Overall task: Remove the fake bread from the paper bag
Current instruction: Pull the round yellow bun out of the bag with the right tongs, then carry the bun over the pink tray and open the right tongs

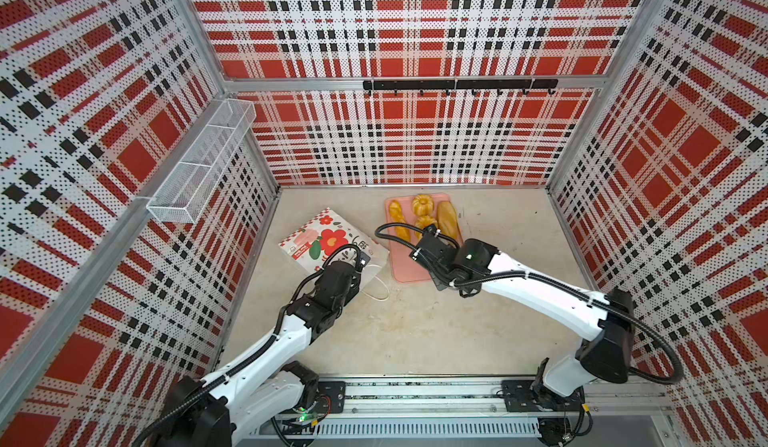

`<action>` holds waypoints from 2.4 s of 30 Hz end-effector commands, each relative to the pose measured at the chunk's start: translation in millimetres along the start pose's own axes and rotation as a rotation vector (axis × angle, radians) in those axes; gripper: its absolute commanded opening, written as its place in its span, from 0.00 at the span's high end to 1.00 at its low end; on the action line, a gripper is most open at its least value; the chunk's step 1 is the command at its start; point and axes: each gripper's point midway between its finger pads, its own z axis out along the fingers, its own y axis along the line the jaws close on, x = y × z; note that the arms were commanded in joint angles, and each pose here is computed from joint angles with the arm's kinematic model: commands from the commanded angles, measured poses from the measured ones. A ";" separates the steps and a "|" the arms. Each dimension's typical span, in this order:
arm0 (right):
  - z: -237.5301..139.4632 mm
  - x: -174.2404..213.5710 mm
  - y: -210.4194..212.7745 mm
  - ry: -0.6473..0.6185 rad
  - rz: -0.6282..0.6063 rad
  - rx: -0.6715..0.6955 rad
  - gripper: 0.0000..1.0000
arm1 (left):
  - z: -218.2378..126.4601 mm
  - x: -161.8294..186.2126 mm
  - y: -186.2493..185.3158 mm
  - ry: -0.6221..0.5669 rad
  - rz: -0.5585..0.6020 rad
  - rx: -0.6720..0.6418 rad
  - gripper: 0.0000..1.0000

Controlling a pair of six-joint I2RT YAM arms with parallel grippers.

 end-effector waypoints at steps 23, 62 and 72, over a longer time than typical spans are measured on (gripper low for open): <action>24.1 -6.9 7.1 0.045 -0.023 0.041 1.00 | -2.0 9.5 -9.7 0.036 -0.012 0.054 1.00; 44.8 -25.9 74.5 0.142 -0.090 -0.142 0.63 | -49.1 16.7 -18.0 -0.022 -0.044 0.180 1.00; 36.4 -22.7 68.6 0.127 0.060 -0.290 0.62 | -49.2 16.3 -17.7 -0.028 -0.046 0.176 1.00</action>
